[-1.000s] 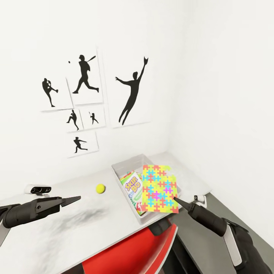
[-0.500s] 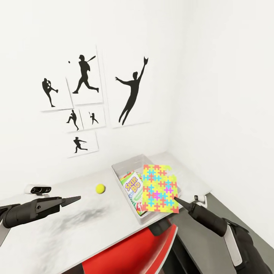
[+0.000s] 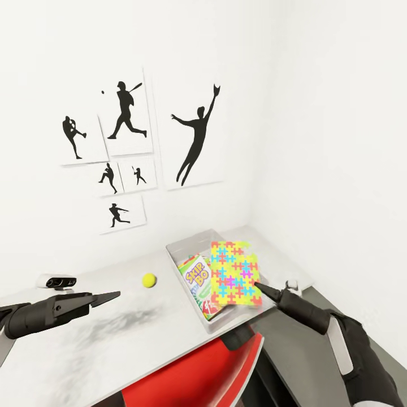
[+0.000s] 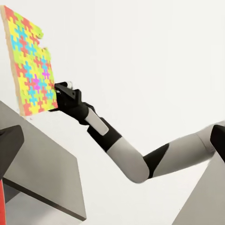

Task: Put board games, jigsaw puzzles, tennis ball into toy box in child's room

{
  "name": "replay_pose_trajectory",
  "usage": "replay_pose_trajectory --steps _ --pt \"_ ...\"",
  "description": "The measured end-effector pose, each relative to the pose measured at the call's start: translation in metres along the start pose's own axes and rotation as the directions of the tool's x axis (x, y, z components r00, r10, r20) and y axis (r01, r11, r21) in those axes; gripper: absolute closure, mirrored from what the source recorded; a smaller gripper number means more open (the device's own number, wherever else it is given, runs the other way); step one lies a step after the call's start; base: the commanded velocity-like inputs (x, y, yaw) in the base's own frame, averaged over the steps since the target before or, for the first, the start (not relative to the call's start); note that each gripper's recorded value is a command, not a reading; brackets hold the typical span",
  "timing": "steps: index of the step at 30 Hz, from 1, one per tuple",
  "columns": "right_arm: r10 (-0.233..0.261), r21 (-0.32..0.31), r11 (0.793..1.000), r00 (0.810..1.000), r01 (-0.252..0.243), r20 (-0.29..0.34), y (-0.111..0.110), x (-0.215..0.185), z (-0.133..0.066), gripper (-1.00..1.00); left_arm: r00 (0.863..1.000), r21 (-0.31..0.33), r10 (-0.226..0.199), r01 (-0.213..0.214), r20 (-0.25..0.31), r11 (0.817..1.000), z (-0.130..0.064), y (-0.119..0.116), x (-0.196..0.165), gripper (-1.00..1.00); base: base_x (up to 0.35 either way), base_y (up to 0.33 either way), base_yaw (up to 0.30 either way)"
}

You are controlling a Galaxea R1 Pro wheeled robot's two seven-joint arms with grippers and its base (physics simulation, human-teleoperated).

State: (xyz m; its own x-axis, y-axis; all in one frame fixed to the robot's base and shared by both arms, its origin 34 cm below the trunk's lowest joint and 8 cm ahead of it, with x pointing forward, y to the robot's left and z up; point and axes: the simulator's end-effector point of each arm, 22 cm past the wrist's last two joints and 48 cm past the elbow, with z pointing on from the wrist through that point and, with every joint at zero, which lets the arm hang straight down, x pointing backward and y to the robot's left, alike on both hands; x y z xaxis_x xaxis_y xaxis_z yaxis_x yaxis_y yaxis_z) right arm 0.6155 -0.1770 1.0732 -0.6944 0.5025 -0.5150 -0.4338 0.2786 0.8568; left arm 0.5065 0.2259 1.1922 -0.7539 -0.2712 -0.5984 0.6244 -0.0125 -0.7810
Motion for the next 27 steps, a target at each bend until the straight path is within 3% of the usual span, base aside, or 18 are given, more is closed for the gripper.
replay_pose_trajectory --steps 5,10,16,22,27 --pt "-0.001 0.083 0.997 1.0 0.001 -0.003 -0.004 -0.039 0.022 1.0 1.0 -0.005 -0.006 0.006 0.004 1.0 -0.002 0.003 0.0 -1.0 0.0 0.0 0.0" --pt "-0.016 0.091 0.996 0.999 0.02 -0.04 0.005 -0.056 0.045 1.0 1.0 -0.007 -0.009 0.009 0.006 1.0 -0.003 0.004 0.0 -1.0 0.0 0.0 0.0" --pt "0.002 0.1 0.995 0.994 0.009 -0.107 0.007 -0.065 0.076 1.0 1.0 -0.007 -0.01 0.01 0.007 1.0 -0.003 0.004 0.0 -1.0 0.0 0.0 0.0" --pt "0.045 0.215 0.977 0.989 -0.014 -0.14 -0.023 -0.073 0.093 1.0 1.0 -0.008 -0.01 0.01 0.007 1.0 -0.003 0.004 0.0 -1.0 0.0 0.0 0.0" --pt "0.047 0.294 0.956 0.983 0.008 -0.18 -0.039 -0.068 0.1 1.0 1.0 -0.008 -0.011 0.011 0.006 1.0 -0.003 0.004 0.0 -1.0 0.0 0.0 0.0"
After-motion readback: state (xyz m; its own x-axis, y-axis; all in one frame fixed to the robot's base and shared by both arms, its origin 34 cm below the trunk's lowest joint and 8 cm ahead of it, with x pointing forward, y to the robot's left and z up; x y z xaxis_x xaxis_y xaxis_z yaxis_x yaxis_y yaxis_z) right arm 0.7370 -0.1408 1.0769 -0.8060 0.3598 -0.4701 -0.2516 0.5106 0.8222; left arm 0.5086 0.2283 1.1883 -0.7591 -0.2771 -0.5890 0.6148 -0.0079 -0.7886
